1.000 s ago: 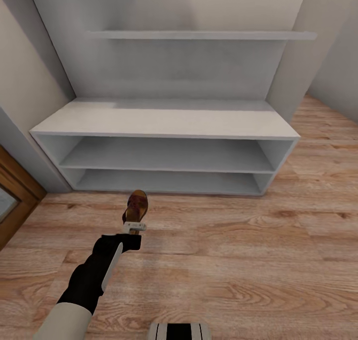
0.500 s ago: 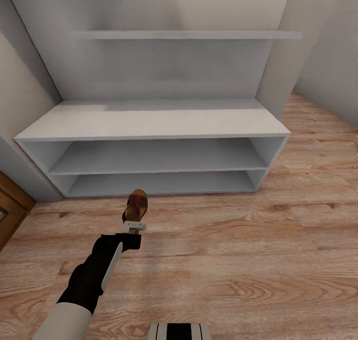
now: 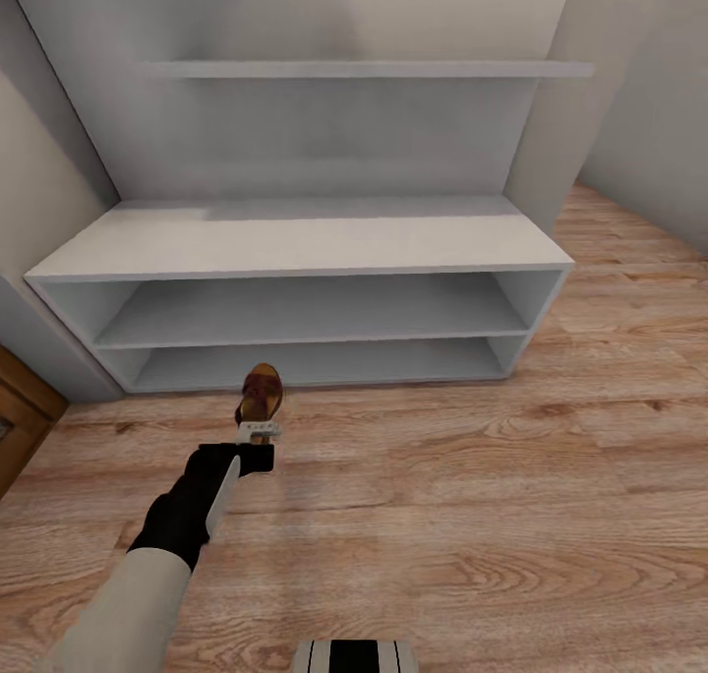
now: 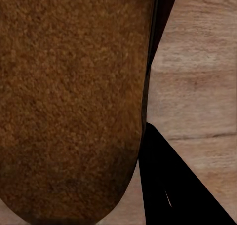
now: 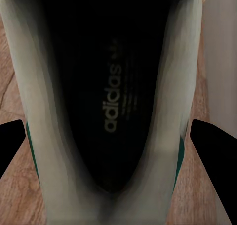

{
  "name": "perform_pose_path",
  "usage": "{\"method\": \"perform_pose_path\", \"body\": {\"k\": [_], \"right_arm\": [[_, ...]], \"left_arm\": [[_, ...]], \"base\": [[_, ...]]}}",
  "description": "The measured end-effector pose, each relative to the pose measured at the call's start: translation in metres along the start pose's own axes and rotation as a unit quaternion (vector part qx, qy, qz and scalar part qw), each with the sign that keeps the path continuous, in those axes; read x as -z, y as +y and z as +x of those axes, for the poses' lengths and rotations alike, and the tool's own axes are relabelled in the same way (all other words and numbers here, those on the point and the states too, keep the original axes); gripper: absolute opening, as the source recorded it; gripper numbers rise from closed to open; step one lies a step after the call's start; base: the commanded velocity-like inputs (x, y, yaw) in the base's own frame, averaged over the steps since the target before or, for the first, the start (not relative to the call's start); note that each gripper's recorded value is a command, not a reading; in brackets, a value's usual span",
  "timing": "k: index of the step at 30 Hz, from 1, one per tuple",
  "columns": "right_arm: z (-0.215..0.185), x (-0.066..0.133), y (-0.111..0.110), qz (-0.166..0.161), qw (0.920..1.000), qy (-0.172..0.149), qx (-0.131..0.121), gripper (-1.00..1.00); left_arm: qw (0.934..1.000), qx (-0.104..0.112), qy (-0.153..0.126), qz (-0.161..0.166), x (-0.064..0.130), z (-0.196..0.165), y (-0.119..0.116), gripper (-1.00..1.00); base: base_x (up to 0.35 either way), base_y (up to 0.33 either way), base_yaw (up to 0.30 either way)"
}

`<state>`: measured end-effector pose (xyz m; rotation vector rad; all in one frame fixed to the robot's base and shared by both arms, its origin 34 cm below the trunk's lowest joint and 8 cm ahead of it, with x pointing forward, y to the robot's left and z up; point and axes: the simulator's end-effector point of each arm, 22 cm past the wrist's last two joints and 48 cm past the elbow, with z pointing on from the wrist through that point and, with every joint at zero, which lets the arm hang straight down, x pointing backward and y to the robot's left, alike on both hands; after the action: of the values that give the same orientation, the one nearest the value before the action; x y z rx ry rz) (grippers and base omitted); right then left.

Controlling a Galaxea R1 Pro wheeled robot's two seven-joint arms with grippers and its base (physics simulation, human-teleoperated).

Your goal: Pick up the two gym shoes and the two sandals from the corridor floor and place them onto the hallstand (shoe rack) in the corridor, making sure they are on the rack and not on the floor. Arrange them so the two gym shoes are next to each other and the two sandals are next to each other.

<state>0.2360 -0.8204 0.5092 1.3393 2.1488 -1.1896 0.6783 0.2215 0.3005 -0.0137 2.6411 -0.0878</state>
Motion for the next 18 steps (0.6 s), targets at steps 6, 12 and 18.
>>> {"method": "perform_pose_path", "body": {"k": [6, 12, 18], "right_arm": [[0.0, 0.0, 0.0, 0.0, 1.0, 0.0, 0.0, -1.0], [0.0, 0.0, 0.0, 0.0, 1.0, 0.0, 0.0, -1.0], [0.0, 0.0, 0.0, 0.0, 1.0, 0.0, 0.0, -1.0]], "left_arm": [[0.9997, 0.019, -0.014, 0.001, -0.014, -0.036, 0.005, -1.0], [0.9994, 0.019, -0.028, 0.003, -0.011, -0.064, 0.001, -1.0], [0.9988, 0.02, -0.044, 0.002, -0.011, -0.073, 0.004, -1.0]], "base": [[0.0, 0.0, 0.0], [0.0, 0.0, 0.0], [0.016, 0.0, 0.0]]}}
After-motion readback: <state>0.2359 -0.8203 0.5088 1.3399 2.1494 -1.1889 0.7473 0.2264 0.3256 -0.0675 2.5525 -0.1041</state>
